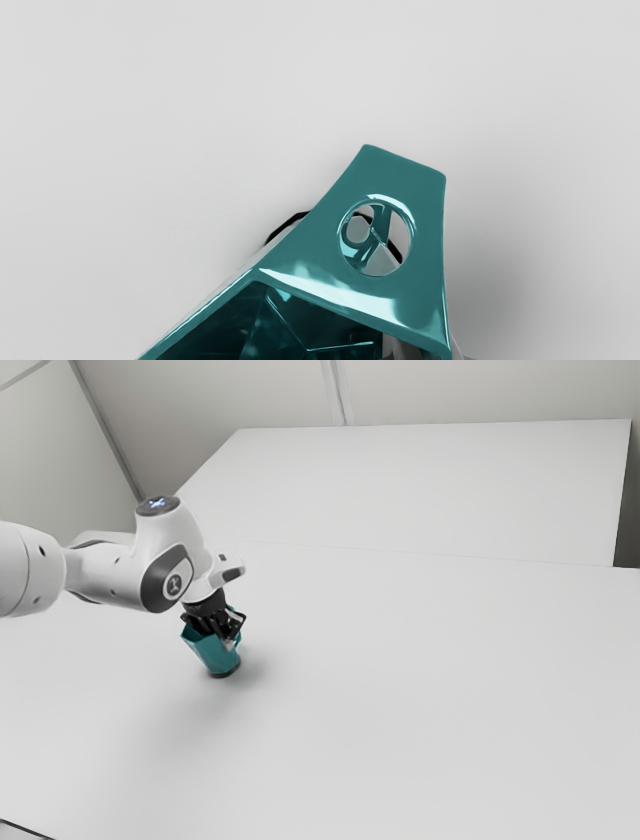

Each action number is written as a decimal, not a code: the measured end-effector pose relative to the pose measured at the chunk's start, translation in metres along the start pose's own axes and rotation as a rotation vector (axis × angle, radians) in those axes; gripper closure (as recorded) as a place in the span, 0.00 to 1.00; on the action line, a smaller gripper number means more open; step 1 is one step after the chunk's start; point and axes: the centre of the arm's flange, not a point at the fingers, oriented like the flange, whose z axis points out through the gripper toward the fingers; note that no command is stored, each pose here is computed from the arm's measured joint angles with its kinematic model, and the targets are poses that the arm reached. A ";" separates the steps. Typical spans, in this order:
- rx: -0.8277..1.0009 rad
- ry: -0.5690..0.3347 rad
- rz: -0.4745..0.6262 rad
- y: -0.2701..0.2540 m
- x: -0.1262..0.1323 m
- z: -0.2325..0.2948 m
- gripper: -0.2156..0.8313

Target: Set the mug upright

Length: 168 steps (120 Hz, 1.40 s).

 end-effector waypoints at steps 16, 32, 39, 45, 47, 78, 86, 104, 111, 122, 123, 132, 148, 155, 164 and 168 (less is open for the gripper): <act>0.000 -0.003 -0.018 0.000 0.000 0.004 0.96; -0.002 -0.004 -0.032 0.000 0.001 0.005 0.90; -0.004 -0.003 -0.036 0.000 0.001 0.005 0.81; -0.006 -0.002 -0.039 0.000 0.002 0.005 0.73; -0.006 -0.002 -0.040 0.000 0.003 0.005 0.71; -0.008 0.012 -0.047 0.000 0.008 0.000 0.39; -0.009 0.022 -0.048 0.000 0.009 -0.006 0.35; -0.013 0.060 -0.048 0.001 0.010 -0.030 0.29; -0.015 0.075 -0.050 0.001 0.009 -0.041 0.27; -0.019 0.100 -0.055 -0.001 0.007 -0.066 0.26; -0.019 0.102 -0.056 -0.001 0.006 -0.068 0.26; -0.024 0.125 -0.060 -0.004 0.001 -0.096 0.25; -0.026 0.165 -0.074 -0.013 0.006 -0.163 0.24; -0.021 0.173 -0.080 -0.018 0.018 -0.191 0.23; -0.010 0.169 -0.095 -0.029 0.038 -0.220 0.23; -0.007 0.161 -0.098 -0.033 0.049 -0.230 0.23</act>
